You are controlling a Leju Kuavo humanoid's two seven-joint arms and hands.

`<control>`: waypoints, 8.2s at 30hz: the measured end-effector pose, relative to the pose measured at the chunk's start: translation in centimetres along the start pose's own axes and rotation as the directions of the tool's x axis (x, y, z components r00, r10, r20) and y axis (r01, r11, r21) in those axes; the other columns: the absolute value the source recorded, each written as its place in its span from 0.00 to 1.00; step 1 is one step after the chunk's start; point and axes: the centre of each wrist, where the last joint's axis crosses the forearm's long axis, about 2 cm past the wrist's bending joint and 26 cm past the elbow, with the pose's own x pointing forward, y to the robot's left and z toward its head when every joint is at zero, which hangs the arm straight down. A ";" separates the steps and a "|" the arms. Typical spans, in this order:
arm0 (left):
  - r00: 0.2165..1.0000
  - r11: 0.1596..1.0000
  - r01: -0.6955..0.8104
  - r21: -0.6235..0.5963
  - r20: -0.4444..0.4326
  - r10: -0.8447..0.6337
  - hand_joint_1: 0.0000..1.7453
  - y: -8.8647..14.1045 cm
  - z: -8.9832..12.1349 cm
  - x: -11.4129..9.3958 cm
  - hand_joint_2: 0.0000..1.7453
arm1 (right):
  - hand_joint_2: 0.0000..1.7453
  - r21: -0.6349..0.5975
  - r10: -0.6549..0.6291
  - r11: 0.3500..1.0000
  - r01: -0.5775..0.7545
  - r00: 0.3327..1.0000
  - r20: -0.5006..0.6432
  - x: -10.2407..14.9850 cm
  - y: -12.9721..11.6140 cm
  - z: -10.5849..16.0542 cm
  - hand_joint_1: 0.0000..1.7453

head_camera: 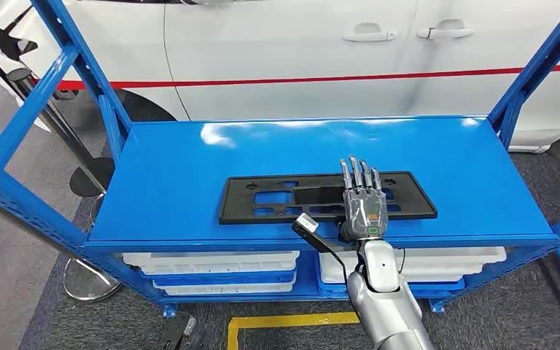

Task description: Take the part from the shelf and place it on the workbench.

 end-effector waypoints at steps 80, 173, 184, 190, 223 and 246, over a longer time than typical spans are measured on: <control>0.986 0.978 0.120 0.170 0.098 -0.138 0.00 0.2 0.4 -0.8 1.00 | 1.00 -0.778 -0.100 0.483 0.403 0.908 0.408 0.2 -19.9 -3.8 0.98; 0.997 0.977 0.077 0.199 -0.047 -0.069 0.00 -0.6 0.8 -1.9 1.00 | 1.00 -0.544 -0.202 0.589 0.598 0.761 0.616 7.3 -16.0 -2.4 0.98; 0.997 0.976 0.076 0.202 -0.033 -0.071 0.00 -0.6 0.6 -1.3 1.00 | 1.00 -0.538 -0.213 0.594 0.598 0.762 0.612 7.3 -15.6 -2.5 0.98; 0.997 0.977 0.073 0.199 -0.029 -0.069 0.00 -0.8 0.4 -1.1 1.00 | 1.00 -0.541 -0.213 0.602 0.587 0.772 0.599 6.9 -15.4 -2.6 0.98; 0.997 0.980 0.071 0.188 -0.019 -0.069 0.00 -1.3 0.0 -0.5 1.00 | 1.00 -0.559 -0.191 0.606 0.566 0.785 0.589 6.6 -15.6 -3.3 0.98; 0.997 0.978 0.071 0.196 -0.011 -0.070 0.00 -1.1 -0.2 0.1 1.00 | 1.00 -0.565 -0.189 0.597 0.570 0.784 0.591 7.1 -15.9 -4.1 0.98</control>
